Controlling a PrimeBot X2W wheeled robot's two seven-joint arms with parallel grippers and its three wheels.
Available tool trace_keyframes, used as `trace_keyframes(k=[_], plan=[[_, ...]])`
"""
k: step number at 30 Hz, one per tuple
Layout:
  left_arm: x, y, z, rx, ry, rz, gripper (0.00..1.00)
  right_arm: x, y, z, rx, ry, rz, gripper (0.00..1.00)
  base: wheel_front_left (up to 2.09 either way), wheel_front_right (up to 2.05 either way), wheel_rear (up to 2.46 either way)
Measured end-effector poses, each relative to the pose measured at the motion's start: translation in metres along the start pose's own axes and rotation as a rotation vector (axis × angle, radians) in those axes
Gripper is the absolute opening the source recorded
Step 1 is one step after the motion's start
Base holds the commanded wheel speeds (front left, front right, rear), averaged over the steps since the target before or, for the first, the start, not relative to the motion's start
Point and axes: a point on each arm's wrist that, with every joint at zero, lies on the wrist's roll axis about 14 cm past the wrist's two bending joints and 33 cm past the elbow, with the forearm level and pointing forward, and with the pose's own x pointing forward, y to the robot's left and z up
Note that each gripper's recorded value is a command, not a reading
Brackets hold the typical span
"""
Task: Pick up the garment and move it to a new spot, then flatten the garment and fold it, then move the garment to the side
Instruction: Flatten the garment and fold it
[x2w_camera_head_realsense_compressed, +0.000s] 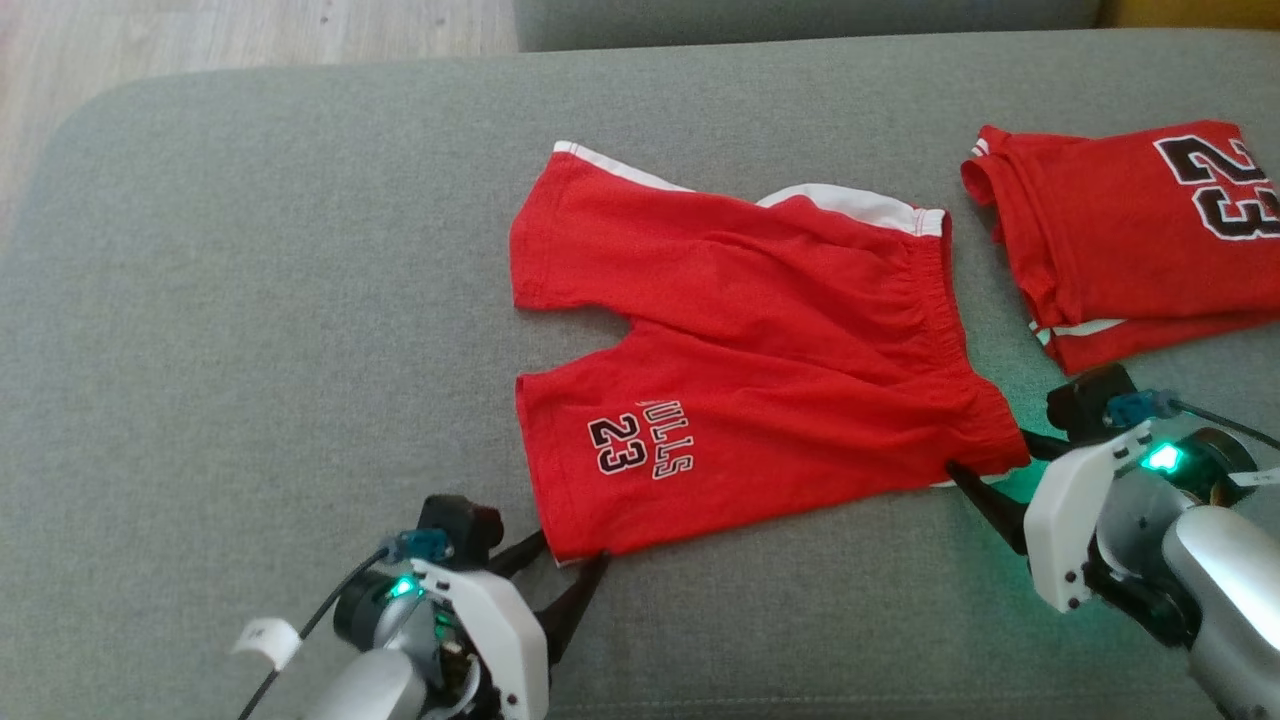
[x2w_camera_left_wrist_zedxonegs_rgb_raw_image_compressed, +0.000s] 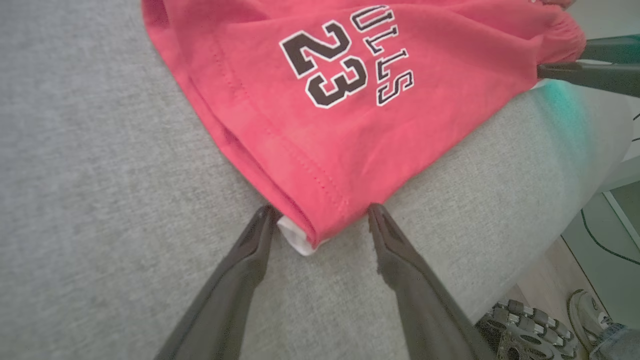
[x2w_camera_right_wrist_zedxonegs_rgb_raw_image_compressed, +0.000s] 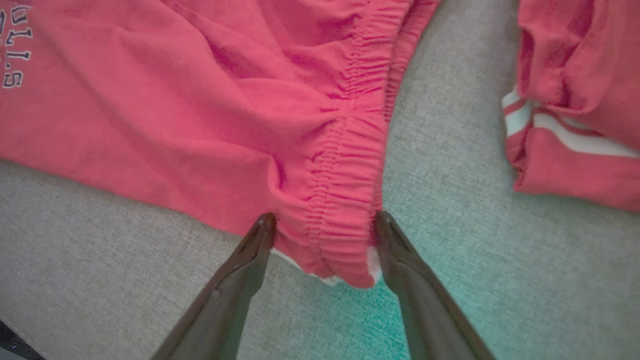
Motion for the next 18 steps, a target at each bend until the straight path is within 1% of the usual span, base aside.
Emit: trace_keyframes(k=[6, 7, 9, 11, 14, 15, 16, 17, 18], plan=[[0.008, -0.004, 0.005, -0.001, -0.01, -0.028, 1.0, 0.001, -0.001, -0.007, -0.015, 0.034, 0.014, 1.0, 0.0, 0.0, 0.0], [0.009, -0.005, 0.005, 0.0, -0.011, -0.032, 1.0, 0.001, -0.002, -0.009, -0.02, 0.044, 0.014, 0.99, 0.0, 0.0, 0.0], [0.01, -0.005, 0.006, -0.001, -0.016, -0.033, 1.0, 0.0, -0.003, -0.012, -0.025, 0.059, 0.018, 0.93, 0.0, 0.0, 0.0], [0.011, -0.005, 0.005, -0.004, -0.016, -0.041, 1.0, 0.0, -0.006, -0.01, -0.03, 0.067, 0.018, 0.91, 0.0, 0.0, 0.0], [0.012, -0.007, 0.005, -0.009, -0.015, -0.05, 1.0, 0.001, -0.003, -0.008, -0.031, 0.065, 0.03, 0.84, 0.0, 0.0, 0.0], [0.012, -0.007, 0.006, -0.008, -0.019, -0.051, 1.0, 0.001, -0.002, -0.007, -0.03, 0.064, 0.035, 0.8, 0.0, 0.0, 0.0], [0.013, -0.007, 0.006, -0.006, -0.017, -0.052, 1.0, 0.001, 0.0, -0.006, -0.03, 0.063, 0.041, 0.67, 0.0, 0.0, 0.0], [0.013, -0.007, 0.005, -0.007, -0.016, -0.052, 1.0, 0.001, 0.002, -0.007, -0.03, 0.066, 0.047, 0.5, 0.0, 0.0, 0.0], [0.013, -0.007, 0.005, -0.007, -0.016, -0.054, 0.8, 0.001, 0.004, -0.008, -0.032, 0.069, 0.052, 0.37, 0.0, 0.0, 0.0]])
